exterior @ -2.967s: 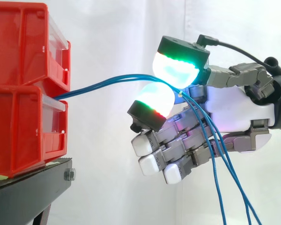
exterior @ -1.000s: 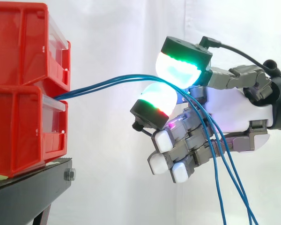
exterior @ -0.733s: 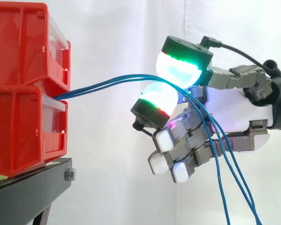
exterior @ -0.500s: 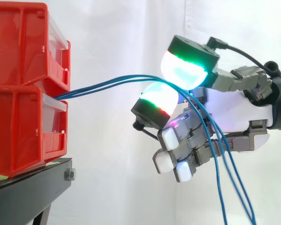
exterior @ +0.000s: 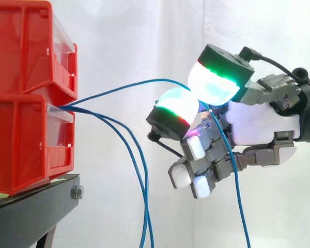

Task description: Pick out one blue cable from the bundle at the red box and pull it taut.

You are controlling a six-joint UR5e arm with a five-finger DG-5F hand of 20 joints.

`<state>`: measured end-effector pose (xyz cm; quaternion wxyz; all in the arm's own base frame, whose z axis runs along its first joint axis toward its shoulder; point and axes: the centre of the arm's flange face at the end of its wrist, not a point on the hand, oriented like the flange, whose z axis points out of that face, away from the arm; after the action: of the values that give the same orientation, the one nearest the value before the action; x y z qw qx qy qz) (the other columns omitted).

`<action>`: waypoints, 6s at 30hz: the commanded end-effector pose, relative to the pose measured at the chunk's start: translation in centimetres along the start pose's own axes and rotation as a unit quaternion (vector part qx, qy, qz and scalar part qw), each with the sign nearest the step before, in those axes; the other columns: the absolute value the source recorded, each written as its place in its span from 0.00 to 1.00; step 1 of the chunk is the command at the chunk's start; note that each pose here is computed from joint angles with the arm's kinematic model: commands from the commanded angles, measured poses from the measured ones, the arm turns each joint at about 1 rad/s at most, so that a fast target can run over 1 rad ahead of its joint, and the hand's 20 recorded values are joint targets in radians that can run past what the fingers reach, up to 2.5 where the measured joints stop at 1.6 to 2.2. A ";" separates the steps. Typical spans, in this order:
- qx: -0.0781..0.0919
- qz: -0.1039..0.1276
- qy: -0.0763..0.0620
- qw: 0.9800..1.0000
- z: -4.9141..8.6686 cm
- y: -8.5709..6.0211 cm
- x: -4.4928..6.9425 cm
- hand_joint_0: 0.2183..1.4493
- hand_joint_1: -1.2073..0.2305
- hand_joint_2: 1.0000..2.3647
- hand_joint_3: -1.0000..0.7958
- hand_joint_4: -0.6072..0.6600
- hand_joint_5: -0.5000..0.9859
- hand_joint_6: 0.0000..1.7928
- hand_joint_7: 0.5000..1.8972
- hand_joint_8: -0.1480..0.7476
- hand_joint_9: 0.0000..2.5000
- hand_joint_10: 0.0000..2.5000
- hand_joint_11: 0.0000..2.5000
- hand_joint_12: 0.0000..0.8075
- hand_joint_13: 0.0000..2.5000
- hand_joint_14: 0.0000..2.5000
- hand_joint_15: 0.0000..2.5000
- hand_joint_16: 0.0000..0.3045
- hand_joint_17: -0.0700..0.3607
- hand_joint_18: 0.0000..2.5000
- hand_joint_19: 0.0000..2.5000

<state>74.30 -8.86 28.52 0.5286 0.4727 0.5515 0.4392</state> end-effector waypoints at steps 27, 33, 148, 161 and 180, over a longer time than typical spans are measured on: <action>0.002 0.000 0.000 1.000 0.0 -0.1 0.0 0.31 0.44 0.01 0.33 0.51 0.24 0.49 0.41 0.47 0.44 0.01 0.21 0.42 0.36 0.01 0.16 0.15 0.40 0.31 0.23; 0.003 0.000 0.000 1.000 -0.1 -0.1 0.0 0.31 0.37 0.02 0.41 0.51 0.25 0.51 0.45 0.48 0.44 0.01 0.21 0.42 0.36 0.01 0.16 0.15 0.40 0.31 0.23; -0.002 0.152 0.005 0.988 -0.5 -2.0 -0.7 0.31 0.33 0.02 0.47 0.52 0.26 0.51 0.49 0.70 0.53 0.00 0.06 0.39 0.39 0.00 0.09 0.13 0.37 0.33 0.20; -0.002 0.173 0.008 0.985 -0.6 -2.2 -1.4 0.31 0.35 0.02 0.46 0.51 0.25 0.51 0.49 0.62 0.61 0.01 0.26 0.41 0.40 0.00 0.13 0.13 0.37 0.32 0.20; 0.022 0.147 0.004 0.989 -1.2 -2.7 -1.9 0.33 0.37 0.02 0.44 0.51 0.24 0.52 0.45 0.52 0.60 0.01 0.41 0.37 0.54 0.01 0.54 0.13 0.37 0.35 0.27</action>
<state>73.09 -11.12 26.33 0.4453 0.5576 0.4828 0.5077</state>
